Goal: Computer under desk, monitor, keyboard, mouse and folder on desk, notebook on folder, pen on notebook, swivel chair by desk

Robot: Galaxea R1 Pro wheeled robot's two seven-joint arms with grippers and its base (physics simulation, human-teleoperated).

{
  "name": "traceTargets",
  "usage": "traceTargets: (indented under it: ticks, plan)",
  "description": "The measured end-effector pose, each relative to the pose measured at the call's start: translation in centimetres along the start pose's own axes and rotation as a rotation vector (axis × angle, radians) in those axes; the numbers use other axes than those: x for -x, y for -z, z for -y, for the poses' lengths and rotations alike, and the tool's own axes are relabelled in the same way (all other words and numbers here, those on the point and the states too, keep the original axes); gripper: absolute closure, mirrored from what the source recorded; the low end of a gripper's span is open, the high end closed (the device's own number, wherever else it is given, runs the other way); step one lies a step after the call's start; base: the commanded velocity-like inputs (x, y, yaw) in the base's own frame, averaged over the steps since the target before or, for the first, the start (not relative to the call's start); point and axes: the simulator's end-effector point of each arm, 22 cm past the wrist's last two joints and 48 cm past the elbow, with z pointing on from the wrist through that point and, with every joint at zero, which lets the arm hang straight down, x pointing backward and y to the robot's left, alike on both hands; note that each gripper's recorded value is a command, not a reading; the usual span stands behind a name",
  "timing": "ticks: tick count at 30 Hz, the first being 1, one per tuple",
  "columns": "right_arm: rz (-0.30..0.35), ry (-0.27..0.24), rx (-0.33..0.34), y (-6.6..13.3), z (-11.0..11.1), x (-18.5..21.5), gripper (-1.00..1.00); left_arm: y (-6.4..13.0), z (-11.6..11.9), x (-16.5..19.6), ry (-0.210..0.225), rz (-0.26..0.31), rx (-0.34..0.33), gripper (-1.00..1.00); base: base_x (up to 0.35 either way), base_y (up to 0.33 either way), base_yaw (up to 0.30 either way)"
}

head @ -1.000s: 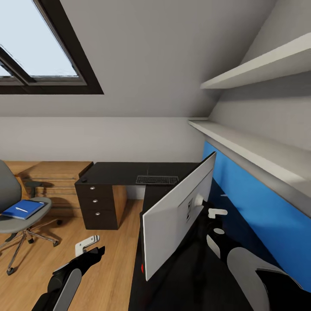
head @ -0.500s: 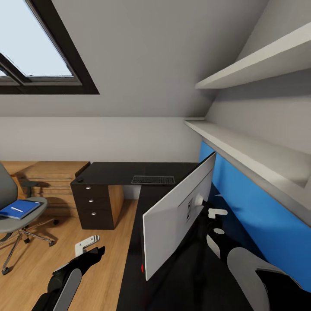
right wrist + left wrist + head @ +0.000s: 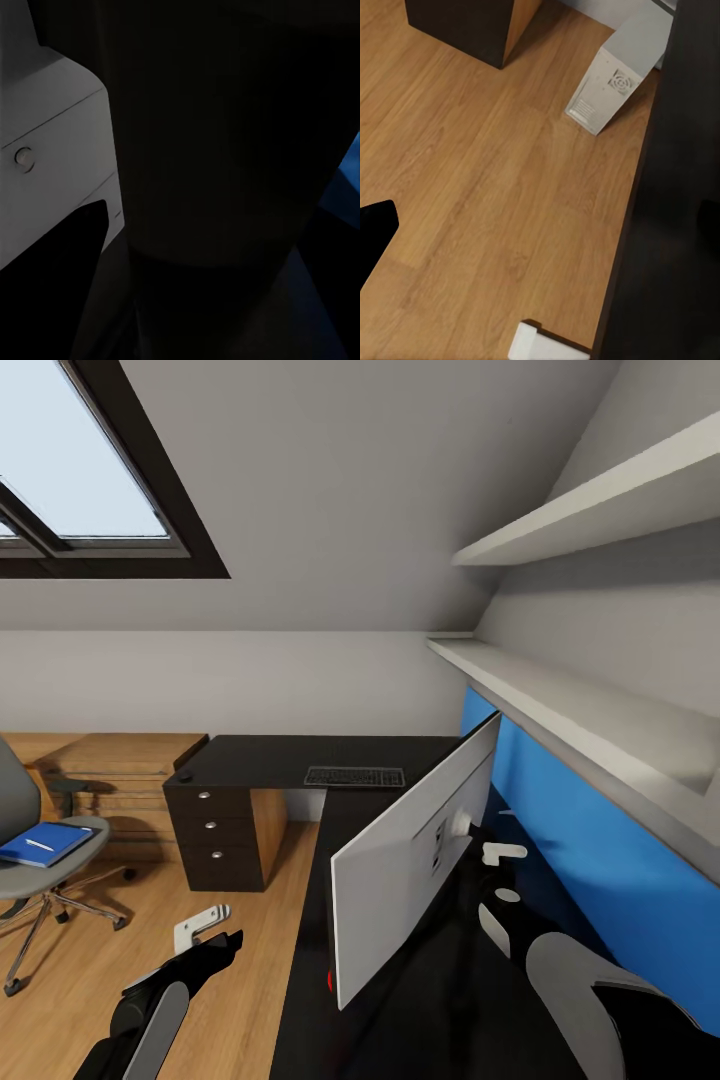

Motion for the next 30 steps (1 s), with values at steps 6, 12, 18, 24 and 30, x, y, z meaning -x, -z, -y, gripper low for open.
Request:
traceTargets:
  ticks: [6, 12, 18, 24, 30]
  plan:
    - [0.000, -0.002, -0.002, 0.01, 0.02, -0.02, 1.00, 0.00, 0.00, -0.01, 0.001, -0.001, -0.001, -1.00, 0.000, 0.000, 0.000]
    - [0.000, -0.002, -0.002, 0.00, 0.04, -0.02, 1.00, 0.00, -0.02, -0.01, 0.000, -0.001, -0.001, -1.00, 0.000, 0.000, 0.000]
    - [0.000, -0.002, -0.002, 0.00, 0.06, -0.02, 1.00, -0.01, -0.10, 0.03, 0.002, -0.001, 0.000, -1.00, 0.000, 0.000, 0.000]
    - [0.000, -0.002, -0.003, 0.00, 0.06, -0.02, 1.00, -0.01, -0.15, 0.05, 0.002, 0.000, 0.001, -1.00, 0.000, 0.000, 0.000]
    - [0.000, -0.003, -0.005, 0.00, 0.10, -0.02, 1.00, -0.01, -0.15, 0.05, 0.001, 0.000, 0.002, -1.00, 0.000, 0.000, -0.023]
